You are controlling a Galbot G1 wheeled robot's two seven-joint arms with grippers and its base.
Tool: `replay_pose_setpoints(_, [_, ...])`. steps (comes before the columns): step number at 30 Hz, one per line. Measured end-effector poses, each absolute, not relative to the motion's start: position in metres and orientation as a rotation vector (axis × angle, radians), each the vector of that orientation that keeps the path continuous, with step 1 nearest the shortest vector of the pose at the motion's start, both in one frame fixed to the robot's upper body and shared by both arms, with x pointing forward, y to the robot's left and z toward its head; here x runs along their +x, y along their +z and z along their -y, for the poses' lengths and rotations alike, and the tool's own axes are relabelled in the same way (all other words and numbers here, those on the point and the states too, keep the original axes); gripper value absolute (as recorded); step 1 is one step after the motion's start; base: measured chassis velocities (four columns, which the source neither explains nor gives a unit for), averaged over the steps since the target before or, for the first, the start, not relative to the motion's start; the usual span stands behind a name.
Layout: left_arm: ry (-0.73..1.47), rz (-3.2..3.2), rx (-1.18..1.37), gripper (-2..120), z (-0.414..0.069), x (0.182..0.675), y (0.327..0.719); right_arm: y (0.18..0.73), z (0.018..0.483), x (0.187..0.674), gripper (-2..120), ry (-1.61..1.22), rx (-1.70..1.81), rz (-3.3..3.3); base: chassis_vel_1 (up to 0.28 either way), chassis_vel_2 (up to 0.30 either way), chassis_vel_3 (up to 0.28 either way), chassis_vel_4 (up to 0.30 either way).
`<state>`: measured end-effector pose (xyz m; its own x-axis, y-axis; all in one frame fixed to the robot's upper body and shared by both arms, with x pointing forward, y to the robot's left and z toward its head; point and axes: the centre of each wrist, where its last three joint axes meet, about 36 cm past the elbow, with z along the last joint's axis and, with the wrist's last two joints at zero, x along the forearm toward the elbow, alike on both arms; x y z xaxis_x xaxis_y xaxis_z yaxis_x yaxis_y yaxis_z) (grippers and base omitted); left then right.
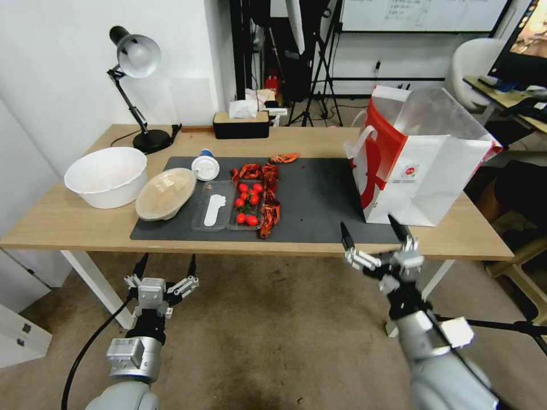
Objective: Pick up the trash from the table and place it into the takeout bag.
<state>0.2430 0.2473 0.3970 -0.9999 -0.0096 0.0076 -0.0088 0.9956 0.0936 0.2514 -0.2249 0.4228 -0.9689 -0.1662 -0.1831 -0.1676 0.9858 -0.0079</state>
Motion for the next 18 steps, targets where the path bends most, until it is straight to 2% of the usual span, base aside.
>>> replay_pose_setpoints(18, [-0.146, 3.121, 0.009, 100, -0.248, 0.244, 0.393, 0.388, 0.231, 0.243, 100, -0.006, -0.153, -3.009, 0.000, 0.000, 0.000, 0.000])
